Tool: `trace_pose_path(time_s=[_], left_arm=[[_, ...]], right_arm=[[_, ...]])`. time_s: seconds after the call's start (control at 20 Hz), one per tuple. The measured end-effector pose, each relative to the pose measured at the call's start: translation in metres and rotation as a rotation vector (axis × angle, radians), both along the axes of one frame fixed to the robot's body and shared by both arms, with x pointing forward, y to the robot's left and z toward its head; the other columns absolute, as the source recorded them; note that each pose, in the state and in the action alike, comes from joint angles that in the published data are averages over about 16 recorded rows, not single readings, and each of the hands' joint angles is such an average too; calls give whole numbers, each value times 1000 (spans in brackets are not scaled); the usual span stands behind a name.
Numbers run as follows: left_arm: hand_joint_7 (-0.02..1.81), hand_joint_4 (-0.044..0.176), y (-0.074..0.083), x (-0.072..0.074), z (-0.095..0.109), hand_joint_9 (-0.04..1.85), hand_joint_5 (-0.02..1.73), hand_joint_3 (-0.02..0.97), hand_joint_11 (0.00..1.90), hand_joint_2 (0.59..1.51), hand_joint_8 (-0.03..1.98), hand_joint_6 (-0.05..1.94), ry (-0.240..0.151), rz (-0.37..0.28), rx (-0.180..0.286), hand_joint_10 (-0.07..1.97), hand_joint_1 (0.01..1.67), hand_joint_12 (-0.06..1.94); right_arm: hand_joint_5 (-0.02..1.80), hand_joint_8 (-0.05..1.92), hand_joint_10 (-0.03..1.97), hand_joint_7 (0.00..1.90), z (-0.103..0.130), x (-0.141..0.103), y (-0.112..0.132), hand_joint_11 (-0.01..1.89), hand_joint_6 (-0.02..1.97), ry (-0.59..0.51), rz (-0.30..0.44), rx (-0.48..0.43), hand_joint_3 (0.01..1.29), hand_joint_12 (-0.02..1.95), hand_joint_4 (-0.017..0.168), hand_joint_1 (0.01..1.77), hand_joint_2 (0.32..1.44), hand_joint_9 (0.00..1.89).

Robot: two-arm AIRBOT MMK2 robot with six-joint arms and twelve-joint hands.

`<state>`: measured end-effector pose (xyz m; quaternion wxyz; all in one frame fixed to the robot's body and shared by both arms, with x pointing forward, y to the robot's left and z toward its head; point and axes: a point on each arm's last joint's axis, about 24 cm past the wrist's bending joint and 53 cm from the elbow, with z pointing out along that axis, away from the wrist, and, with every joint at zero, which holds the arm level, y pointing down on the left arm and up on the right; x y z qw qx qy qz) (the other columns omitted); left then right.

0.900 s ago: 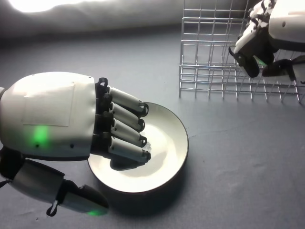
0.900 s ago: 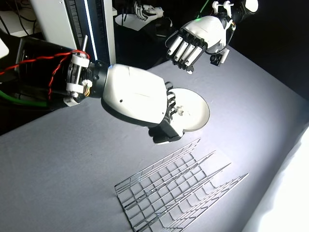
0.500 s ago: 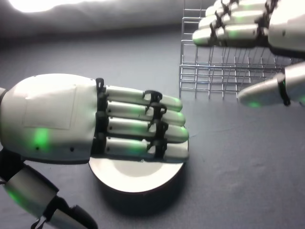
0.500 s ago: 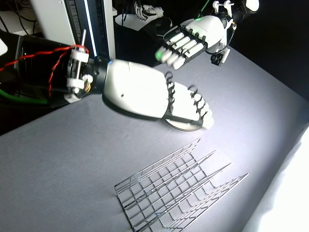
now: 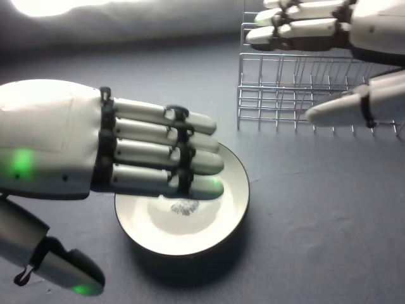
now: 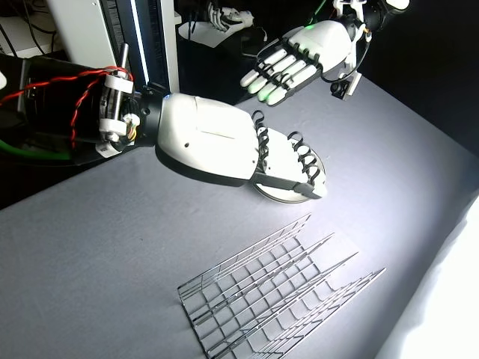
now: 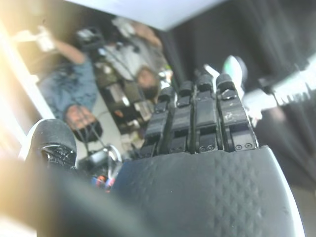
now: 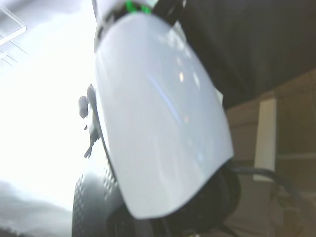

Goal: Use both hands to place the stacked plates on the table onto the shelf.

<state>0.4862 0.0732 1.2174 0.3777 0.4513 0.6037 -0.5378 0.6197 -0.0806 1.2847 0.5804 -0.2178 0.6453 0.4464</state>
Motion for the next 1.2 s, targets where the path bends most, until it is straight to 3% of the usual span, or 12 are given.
trace_pose_path(time_s=[0.4, 0.55, 1.2], left_arm=[[18, -2, 16, 0, -20, 23, 18, 47, 14, 1160, -15, -12, 46, -10, 89, 4, 17, -10], [18, -1, 19, 3, -32, 22, 17, 47, 14, 1162, -15, -11, 41, -13, 130, 4, 17, -10], [18, 5, 22, 42, -98, 17, 12, 33, 14, 1162, -14, -12, -54, 61, 299, 5, 17, -11]], right_arm=[[206, 17, 14, 172, 3, -7, 11, 19, 26, -16, 89, 54, 13, 391, 4, 155, 1203, 133], [220, 18, 14, 183, 2, -9, 12, 19, 26, -19, 108, 61, 13, 428, 4, 174, 1200, 145], [225, 18, 13, 183, 1, -12, 8, 21, 26, -33, 118, 57, 14, 486, 4, 149, 1199, 159]])
